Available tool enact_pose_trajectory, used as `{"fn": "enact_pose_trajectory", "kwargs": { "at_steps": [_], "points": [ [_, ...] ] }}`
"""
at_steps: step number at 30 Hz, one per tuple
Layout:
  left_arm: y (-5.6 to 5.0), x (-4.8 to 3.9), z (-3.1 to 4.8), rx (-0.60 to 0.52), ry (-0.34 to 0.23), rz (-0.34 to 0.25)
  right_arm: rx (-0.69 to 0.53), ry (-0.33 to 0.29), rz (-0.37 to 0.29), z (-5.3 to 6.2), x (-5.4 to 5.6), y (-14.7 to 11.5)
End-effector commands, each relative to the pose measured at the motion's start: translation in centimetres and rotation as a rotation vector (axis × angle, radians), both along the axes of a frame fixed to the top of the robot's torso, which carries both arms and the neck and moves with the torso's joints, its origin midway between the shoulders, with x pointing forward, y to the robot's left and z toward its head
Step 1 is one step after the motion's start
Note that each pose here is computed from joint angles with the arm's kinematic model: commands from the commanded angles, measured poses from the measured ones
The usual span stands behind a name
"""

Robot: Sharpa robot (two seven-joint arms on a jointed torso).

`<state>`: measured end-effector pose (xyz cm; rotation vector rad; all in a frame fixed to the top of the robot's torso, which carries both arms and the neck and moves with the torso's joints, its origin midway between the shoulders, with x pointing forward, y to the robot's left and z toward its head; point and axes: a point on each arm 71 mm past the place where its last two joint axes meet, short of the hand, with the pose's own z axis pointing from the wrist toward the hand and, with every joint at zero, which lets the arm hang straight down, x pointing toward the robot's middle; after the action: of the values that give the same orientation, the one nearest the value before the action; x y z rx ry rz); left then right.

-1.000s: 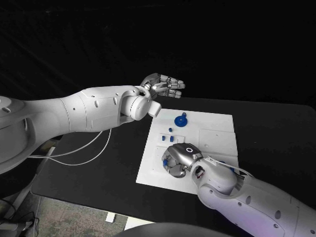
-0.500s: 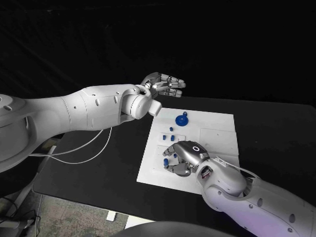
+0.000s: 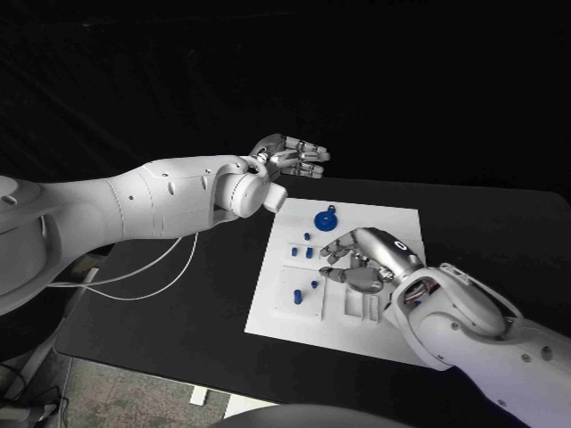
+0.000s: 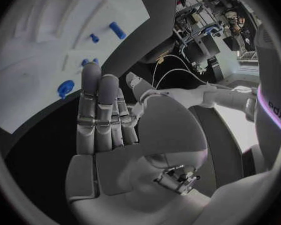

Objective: Assemble the parts on the task board

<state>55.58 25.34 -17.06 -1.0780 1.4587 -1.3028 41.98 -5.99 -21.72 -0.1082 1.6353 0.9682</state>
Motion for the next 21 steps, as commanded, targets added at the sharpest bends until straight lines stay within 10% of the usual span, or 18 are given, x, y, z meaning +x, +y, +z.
{"fn": "enact_pose_trajectory", "kwargs": {
  "at_steps": [1,9,21],
  "points": [
    [0.0,0.03,0.10,-0.012,-0.005,-0.010,0.071,0.096,-0.015,0.5,0.5,-1.7],
    [0.4,-0.04,-0.36,-0.013,0.001,-0.004,0.067,0.223,-0.137,1.0,2.5,-7.7],
    [0.8,-0.59,-1.59,-0.024,0.013,-0.012,-0.091,0.502,-0.358,-1.6,3.9,-14.3]
  ]
}}
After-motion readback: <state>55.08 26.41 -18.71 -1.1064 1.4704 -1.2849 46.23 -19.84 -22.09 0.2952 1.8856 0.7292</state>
